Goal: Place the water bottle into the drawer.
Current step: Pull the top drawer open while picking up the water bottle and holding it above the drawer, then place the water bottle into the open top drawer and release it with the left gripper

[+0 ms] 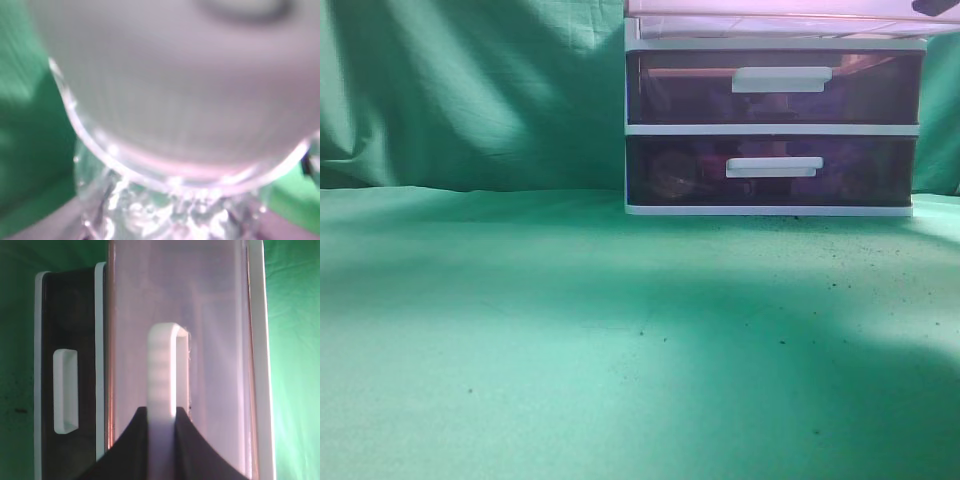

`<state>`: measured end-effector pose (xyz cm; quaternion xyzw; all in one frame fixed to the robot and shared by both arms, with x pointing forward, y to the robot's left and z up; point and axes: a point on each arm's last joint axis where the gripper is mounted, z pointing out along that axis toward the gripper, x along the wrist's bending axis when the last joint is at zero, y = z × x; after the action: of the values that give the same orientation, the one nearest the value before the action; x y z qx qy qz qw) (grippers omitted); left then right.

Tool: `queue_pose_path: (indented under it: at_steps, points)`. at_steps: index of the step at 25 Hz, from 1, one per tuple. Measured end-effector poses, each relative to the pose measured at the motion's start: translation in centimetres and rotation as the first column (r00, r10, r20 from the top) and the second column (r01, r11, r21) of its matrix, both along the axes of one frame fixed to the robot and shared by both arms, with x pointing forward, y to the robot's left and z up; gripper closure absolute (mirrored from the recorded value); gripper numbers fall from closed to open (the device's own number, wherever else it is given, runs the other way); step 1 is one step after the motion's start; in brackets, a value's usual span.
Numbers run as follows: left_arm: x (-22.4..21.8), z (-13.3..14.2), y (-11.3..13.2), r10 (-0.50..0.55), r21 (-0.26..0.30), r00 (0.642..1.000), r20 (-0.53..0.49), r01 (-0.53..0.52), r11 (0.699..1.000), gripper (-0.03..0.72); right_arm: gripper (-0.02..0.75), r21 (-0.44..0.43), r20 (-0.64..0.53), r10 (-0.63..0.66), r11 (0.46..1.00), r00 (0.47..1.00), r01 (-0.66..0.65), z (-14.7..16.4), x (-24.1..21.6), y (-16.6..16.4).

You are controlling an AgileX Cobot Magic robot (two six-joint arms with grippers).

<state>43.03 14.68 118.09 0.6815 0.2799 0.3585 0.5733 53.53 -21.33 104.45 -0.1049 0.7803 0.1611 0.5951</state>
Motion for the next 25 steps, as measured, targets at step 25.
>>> queue_pose_path:
  at_steps: [25]
  points:
    - [17.2,-3.1,-12.9,0.175,0.073,0.971,-0.164,-0.165,0.984,0.389,0.653,0.004,-0.002,0.0,1.0,1.0,0.0,0.0,0.0,0.1]
